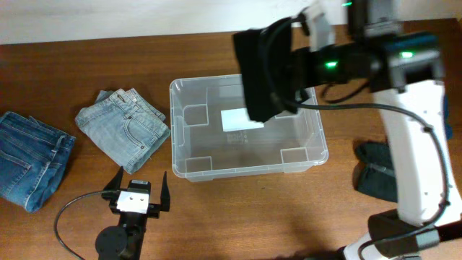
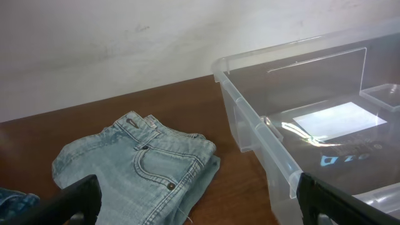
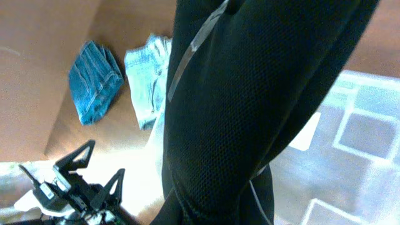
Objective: Pack container
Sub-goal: 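Lift the black garment with the right gripper and carry it into the bin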
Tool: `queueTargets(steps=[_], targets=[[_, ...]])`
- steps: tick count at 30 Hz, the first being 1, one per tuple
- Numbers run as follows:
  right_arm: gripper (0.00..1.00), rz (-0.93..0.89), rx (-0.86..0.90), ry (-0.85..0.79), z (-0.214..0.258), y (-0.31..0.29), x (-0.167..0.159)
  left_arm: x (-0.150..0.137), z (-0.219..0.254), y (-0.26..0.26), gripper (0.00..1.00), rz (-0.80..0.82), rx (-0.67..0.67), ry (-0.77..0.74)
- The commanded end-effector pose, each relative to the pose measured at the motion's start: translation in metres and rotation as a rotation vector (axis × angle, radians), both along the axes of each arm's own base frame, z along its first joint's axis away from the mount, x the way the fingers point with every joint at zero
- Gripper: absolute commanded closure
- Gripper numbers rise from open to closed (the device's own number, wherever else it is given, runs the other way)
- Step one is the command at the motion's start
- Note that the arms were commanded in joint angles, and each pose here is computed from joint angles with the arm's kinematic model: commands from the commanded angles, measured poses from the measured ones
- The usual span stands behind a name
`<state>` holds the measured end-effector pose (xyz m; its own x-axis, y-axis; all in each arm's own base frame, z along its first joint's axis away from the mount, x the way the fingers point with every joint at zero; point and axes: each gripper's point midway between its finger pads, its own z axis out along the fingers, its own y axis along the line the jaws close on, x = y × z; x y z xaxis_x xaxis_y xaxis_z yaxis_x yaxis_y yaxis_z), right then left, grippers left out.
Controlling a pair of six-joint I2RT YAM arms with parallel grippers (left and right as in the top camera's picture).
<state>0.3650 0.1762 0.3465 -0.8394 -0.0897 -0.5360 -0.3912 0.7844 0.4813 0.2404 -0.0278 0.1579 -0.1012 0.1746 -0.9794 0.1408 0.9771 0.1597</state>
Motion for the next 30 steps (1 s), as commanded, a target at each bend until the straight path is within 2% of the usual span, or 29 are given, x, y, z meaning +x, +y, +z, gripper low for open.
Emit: queueTargets(steps=[1,6,11,17,24,30], targets=[[0.96,-0.087,-0.056,0.098,-0.027,0.037,-0.001,0.000,-0.003,-0.001,0.01,-0.008,0.015,-0.001],[0.96,-0.116,-0.146,0.114,-0.069,0.083,0.000,0.000,-0.003,-0.001,0.01,-0.008,0.015,-0.001],[0.96,-0.094,-0.137,0.136,-0.098,0.114,0.000,0.000,-0.003,-0.001,0.01,-0.008,0.015,-0.001],[0.96,-0.189,-0.149,0.211,-0.142,0.114,0.003,0.000,-0.003,-0.001,0.01,-0.008,0.015,-0.001],[0.96,-0.113,-0.061,0.250,-0.188,0.135,-0.003,0.000,-0.003,-0.001,0.01,-0.008,0.015,-0.001],[0.96,-0.090,-0.033,0.255,-0.205,0.139,-0.005,0.000,-0.003,-0.001,0.00,-0.008,0.015,-0.001]])
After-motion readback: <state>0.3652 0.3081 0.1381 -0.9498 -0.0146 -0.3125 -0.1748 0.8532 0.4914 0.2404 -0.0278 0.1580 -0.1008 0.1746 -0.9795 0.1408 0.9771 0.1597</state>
